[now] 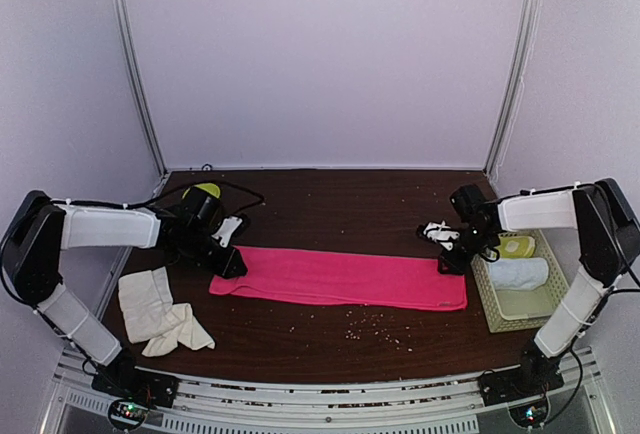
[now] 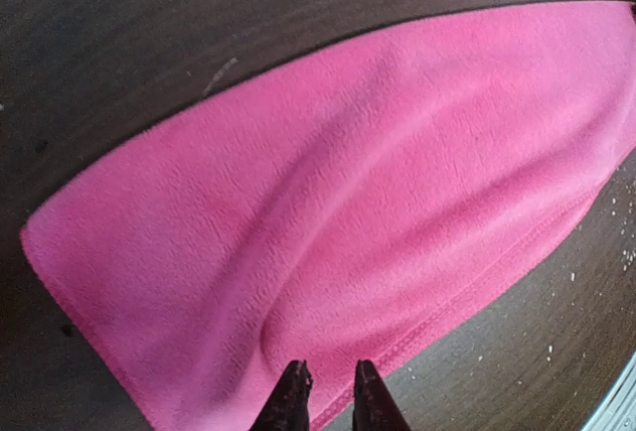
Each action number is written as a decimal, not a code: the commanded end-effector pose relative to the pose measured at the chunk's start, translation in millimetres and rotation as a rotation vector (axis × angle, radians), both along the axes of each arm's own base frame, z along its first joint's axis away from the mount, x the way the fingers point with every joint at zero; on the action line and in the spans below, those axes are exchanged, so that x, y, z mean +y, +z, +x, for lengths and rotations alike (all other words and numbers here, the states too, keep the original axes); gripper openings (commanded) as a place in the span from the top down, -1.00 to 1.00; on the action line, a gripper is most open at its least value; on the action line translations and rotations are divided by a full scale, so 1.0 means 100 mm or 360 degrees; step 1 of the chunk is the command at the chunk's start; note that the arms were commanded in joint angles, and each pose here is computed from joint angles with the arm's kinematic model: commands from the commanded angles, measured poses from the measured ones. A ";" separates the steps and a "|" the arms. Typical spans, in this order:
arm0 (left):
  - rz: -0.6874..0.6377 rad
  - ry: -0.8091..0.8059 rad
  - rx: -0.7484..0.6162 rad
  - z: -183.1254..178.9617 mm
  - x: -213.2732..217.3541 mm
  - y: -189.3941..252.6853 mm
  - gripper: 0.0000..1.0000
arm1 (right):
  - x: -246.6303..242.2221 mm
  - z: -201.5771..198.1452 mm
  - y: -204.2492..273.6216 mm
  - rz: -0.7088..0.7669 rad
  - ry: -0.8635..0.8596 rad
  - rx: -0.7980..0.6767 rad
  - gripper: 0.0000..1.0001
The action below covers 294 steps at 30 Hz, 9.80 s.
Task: Roll the towels
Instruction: Smooth out the towel at the center of the board, then move the towel to the center of the board.
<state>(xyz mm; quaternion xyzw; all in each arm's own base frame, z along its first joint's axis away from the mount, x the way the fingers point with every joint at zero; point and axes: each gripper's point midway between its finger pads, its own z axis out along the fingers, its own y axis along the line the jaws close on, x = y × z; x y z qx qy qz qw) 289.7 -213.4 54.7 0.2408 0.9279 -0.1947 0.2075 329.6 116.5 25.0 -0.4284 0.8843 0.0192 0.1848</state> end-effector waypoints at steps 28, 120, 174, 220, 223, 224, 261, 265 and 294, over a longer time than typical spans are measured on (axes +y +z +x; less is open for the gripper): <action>0.0525 0.0363 -0.0397 2.71 -0.38 -0.36 0.64 | 0.00 0.09 0.32 -0.0008 -0.0036 0.0013 0.36; -0.0498 0.0353 -0.0649 2.83 -1.02 1.08 0.43 | 1.05 -0.66 0.57 0.0262 0.0415 0.0135 0.28; -0.0500 0.0285 -0.0725 2.84 -1.25 1.21 0.58 | 1.40 -0.15 0.87 0.0317 0.0277 -0.0030 0.34; -0.0012 0.0381 -0.0672 2.33 -0.89 0.52 0.55 | 1.92 -1.26 0.90 0.0561 0.0826 0.0193 0.38; -0.0021 0.0366 -0.0628 2.53 -0.94 0.33 0.58 | 1.88 -1.49 0.76 0.0500 0.0902 0.0226 0.38; -0.0015 0.0371 -0.0612 2.58 -0.91 0.26 0.58 | 1.87 -1.54 0.71 0.0472 0.0920 0.0237 0.38; 0.0223 0.0705 -0.0102 1.22 0.46 -0.39 0.62 | 0.54 -0.08 -0.16 -0.0555 0.0958 0.0186 0.41; 0.0235 0.0761 -0.0082 0.85 0.65 -0.36 0.63 | 0.54 0.04 -0.08 -0.0598 0.1051 0.0156 0.37; 0.0229 0.0618 -0.0271 1.30 0.51 0.17 0.64 | 0.12 -0.64 -0.08 -0.0439 0.0313 0.0355 0.40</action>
